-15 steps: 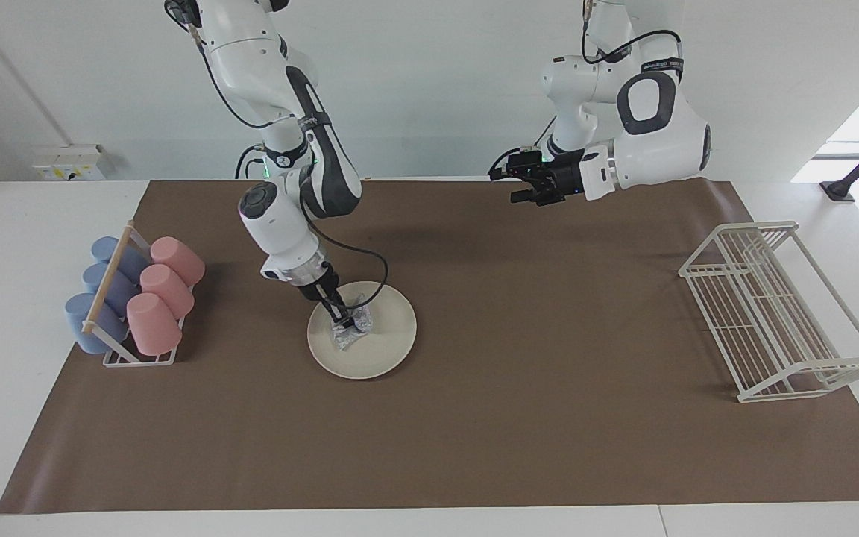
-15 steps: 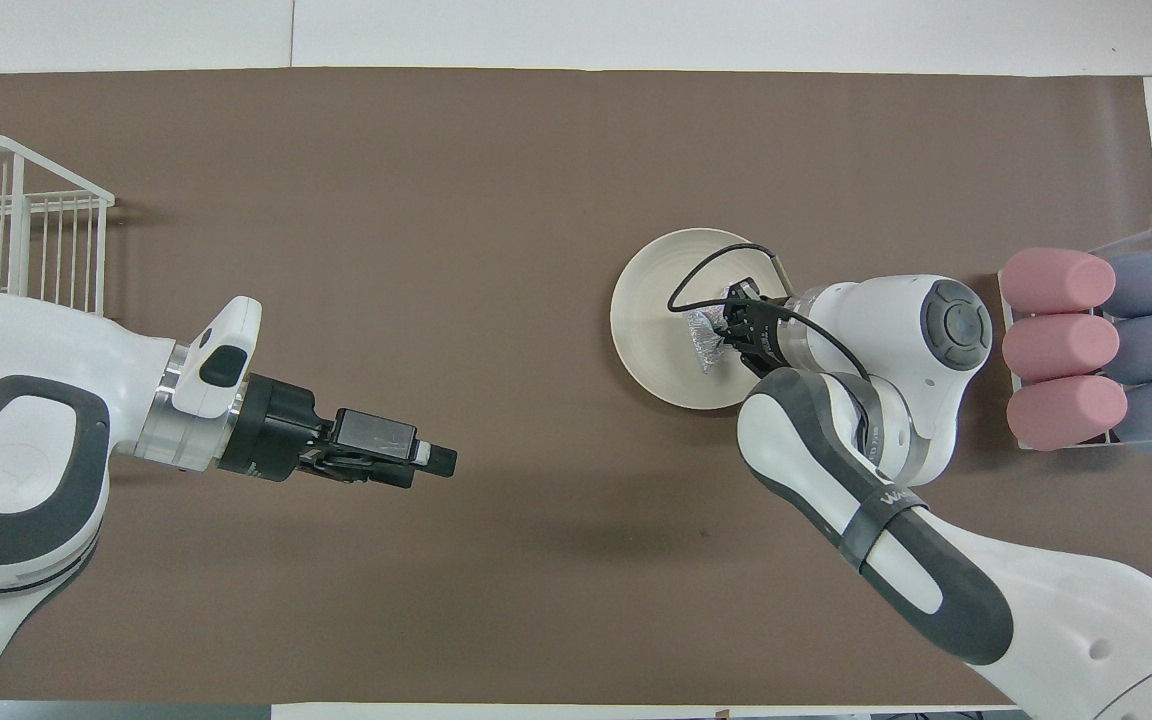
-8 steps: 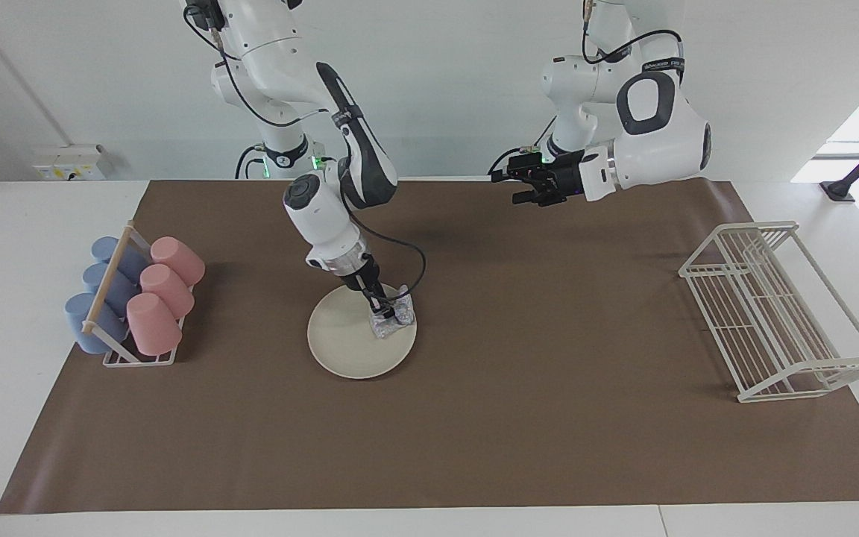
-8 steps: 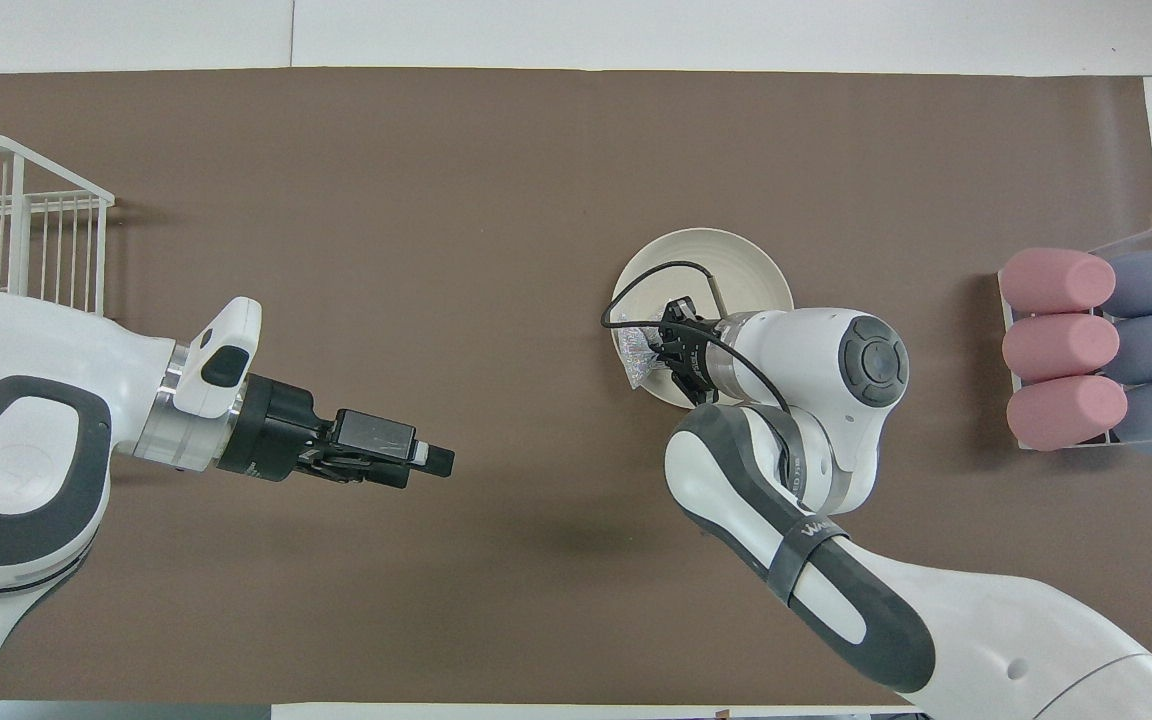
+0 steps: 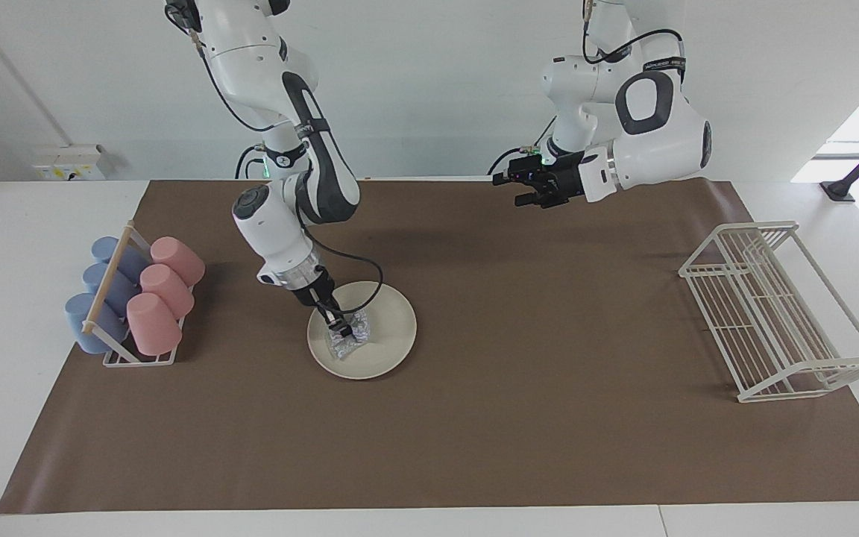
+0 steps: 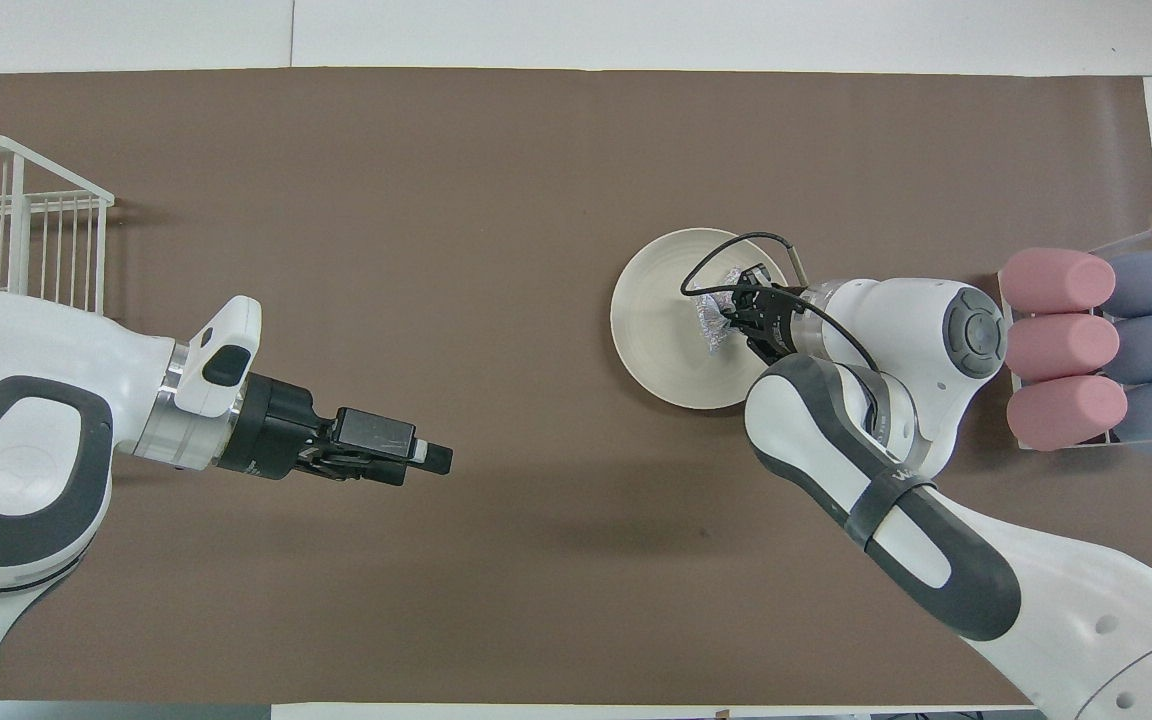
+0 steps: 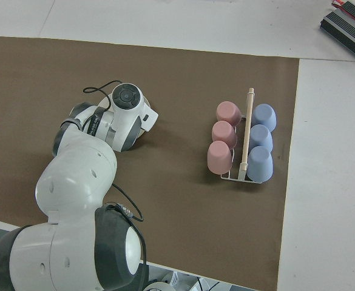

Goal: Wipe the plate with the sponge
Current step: 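Keep rubbing the scrubber around the plate with the right gripper, then lift the scrubber off the plate toward the left gripper with the right gripper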

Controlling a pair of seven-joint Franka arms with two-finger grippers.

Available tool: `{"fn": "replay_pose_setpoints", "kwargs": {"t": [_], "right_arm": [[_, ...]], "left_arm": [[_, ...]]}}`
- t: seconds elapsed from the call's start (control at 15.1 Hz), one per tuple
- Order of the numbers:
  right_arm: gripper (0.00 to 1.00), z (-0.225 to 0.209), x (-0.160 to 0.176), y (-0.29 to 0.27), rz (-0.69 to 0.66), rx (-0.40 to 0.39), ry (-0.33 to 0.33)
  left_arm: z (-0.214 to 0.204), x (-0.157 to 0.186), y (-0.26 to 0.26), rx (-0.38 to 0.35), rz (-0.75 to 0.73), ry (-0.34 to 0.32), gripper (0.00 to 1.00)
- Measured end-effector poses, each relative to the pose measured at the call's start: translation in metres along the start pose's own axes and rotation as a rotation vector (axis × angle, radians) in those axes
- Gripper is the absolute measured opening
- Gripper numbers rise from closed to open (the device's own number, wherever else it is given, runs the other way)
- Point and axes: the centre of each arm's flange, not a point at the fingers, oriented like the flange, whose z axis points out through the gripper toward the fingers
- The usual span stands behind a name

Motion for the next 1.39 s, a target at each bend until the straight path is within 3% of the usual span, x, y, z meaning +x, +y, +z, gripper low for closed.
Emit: {"fn": "replay_pose_setpoints", "kwargs": {"t": [0.2,0.53,0.86,1.06,1.39], "right_arm": [[0.04,0.004,-0.017,-0.002,0.023,-0.006,-0.01],[0.04,0.021,-0.083,-0.003,0.075,-0.035,-0.044],[0.04,0.018,-0.082,-0.004,0.079,-0.064,-0.061],[0.04,-0.006,-0.083,-0.01,0.061,-0.119,-0.085],[0.04,-0.086,-0.097,-0.036,0.026,-0.215,-0.016]], "left_arm": [[0.0,0.0,0.0,0.0,-0.001,0.001,1.0],[-0.001,0.001,0.0,0.002,-0.005,0.008,1.0],[-0.001,0.002,0.0,0.004,-0.01,0.02,1.0],[-0.002,0.003,0.0,0.005,-0.015,0.026,1.0],[-0.007,0.007,0.0,0.01,-0.053,0.068,1.0]]}}
